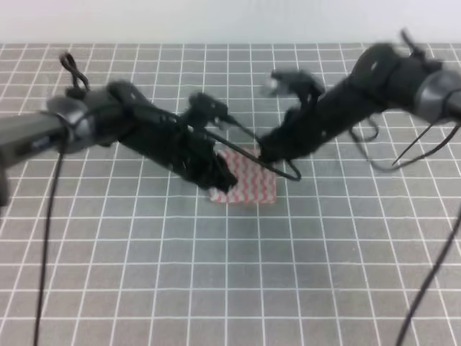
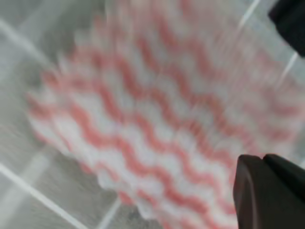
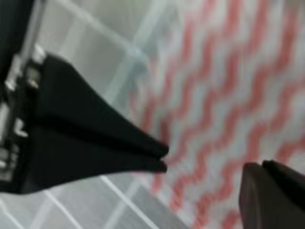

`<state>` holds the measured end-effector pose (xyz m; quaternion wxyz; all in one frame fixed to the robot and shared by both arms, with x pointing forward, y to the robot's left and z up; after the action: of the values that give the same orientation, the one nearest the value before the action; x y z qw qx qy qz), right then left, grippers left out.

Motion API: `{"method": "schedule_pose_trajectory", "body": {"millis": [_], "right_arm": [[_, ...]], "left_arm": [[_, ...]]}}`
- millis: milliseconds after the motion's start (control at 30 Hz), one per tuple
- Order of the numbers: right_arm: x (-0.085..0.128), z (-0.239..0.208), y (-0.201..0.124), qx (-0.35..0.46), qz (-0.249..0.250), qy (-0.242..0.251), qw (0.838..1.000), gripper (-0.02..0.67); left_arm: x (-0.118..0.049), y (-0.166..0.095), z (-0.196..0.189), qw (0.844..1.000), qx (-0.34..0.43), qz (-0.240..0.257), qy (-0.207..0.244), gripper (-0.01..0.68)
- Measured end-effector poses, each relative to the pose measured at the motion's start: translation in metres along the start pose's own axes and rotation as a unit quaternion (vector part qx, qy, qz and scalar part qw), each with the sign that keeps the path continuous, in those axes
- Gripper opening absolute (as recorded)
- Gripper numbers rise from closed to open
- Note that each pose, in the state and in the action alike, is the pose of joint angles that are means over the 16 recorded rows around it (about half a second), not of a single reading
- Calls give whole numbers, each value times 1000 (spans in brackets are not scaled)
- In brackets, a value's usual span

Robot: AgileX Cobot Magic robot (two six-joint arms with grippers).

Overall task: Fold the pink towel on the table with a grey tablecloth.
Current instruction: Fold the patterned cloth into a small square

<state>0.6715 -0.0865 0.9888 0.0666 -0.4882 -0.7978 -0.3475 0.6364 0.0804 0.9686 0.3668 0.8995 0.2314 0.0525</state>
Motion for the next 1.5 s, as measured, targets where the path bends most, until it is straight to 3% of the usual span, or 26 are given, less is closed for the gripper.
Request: {"method": "schedule_pose_trajectory", "body": {"millis": [300,533,733,1033,1300,1500], "right_arm": [[38,-92,26,-141,-39,-32,989,-15],[62,-155,10,-248,-43,-68,965,-15],[73,-194,-30,-327,-26,-100,939,-15],[82,-233,-103,-407,-1,-125,905,-15],[92,-251,-152,-436,3,-116,893,-16],[101,-260,-180,-447,-3,-101,889,-16]], "left_arm": [[-22,60,-110,984,-119,60,117,-1],[-56,66,-189,961,-191,59,193,-1],[-89,40,-229,946,-229,25,228,-1],[-142,-23,-269,921,-288,-22,261,-1],[-186,-83,-288,902,-334,-39,272,-2],[-210,-125,-288,906,-325,-62,266,-2]]}}
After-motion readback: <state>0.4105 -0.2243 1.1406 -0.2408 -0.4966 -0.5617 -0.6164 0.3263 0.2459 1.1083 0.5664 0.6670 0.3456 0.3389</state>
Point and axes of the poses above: a point on each arm's last joint axis where the gripper is mounted, z pointing out along that axis toward the gripper, x along the wrist's bending axis when the last joint is at zero, y = z × x, the point moved 2 cm from there along z, pointing out along that axis toward the gripper, and after that the axes turned 5 degrees about z, right-handed, at the moved point
